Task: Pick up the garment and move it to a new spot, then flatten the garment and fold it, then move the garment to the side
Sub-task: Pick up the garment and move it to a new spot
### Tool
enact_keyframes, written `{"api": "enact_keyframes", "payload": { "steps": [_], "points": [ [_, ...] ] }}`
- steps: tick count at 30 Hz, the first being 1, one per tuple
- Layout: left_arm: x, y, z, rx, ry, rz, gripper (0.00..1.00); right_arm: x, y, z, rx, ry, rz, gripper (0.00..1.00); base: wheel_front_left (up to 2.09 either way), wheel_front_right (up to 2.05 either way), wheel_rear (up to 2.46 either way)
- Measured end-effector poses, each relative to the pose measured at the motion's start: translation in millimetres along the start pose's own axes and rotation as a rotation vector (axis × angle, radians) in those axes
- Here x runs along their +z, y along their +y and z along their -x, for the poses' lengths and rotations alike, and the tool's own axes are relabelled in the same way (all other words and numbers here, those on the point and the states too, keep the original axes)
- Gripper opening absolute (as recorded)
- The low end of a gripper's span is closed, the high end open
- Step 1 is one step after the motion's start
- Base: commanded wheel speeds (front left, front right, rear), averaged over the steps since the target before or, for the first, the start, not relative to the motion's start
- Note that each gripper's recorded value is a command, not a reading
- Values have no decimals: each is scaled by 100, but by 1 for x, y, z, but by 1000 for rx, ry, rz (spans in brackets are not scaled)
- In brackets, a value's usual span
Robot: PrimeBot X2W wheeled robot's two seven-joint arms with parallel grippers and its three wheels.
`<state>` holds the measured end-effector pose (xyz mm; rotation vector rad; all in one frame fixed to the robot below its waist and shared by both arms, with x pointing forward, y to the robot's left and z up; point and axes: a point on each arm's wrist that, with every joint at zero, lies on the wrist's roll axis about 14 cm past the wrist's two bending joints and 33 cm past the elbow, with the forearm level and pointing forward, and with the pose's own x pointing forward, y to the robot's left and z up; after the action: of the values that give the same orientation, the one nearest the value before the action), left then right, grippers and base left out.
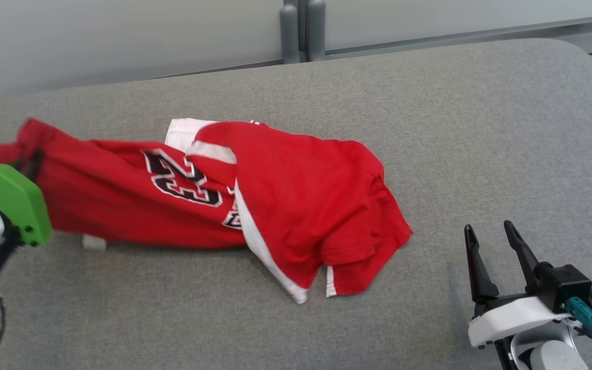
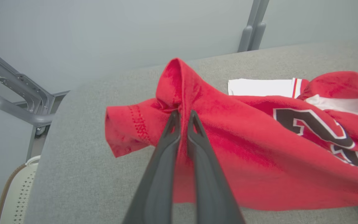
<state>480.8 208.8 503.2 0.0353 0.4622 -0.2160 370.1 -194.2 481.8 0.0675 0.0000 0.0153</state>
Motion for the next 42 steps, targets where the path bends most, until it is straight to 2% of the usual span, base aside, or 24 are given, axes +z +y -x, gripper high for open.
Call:
{"api": "enact_keyframes", "payload": {
  "steps": [5, 13, 17, 23, 29, 35, 42],
  "points": [
    [68, 51, 40, 137, -124, -72, 0, 0, 8, -5, 24, -4, -19, 100, 0, 0, 0],
    [122, 128, 87, 356, -187, -101, 0, 1, 12, -6, 31, -6, -35, 100, 0, 0, 0],
    [148, 141, 100, 388, -247, -112, 0, 0, 2, -4, 3, -4, -33, 100, 0, 0, 0],
    [176, 129, 103, 354, -310, -140, 0, -4, -5, -3, -21, 10, -33, 100, 0, 0, 0],
    [199, 71, 83, 170, -364, -150, 0, 0, -10, -8, -36, -6, -49, 100, 0, 0, 0],
    [216, 52, 74, 132, -382, -198, 0, 3, -15, -8, -51, -15, -58, 100, 0, 0, 0],
    [241, -4, 68, -63, -444, -133, 0, 3, -29, -2, -97, -14, -57, 100, 0, 0, 0]
  ]
}}
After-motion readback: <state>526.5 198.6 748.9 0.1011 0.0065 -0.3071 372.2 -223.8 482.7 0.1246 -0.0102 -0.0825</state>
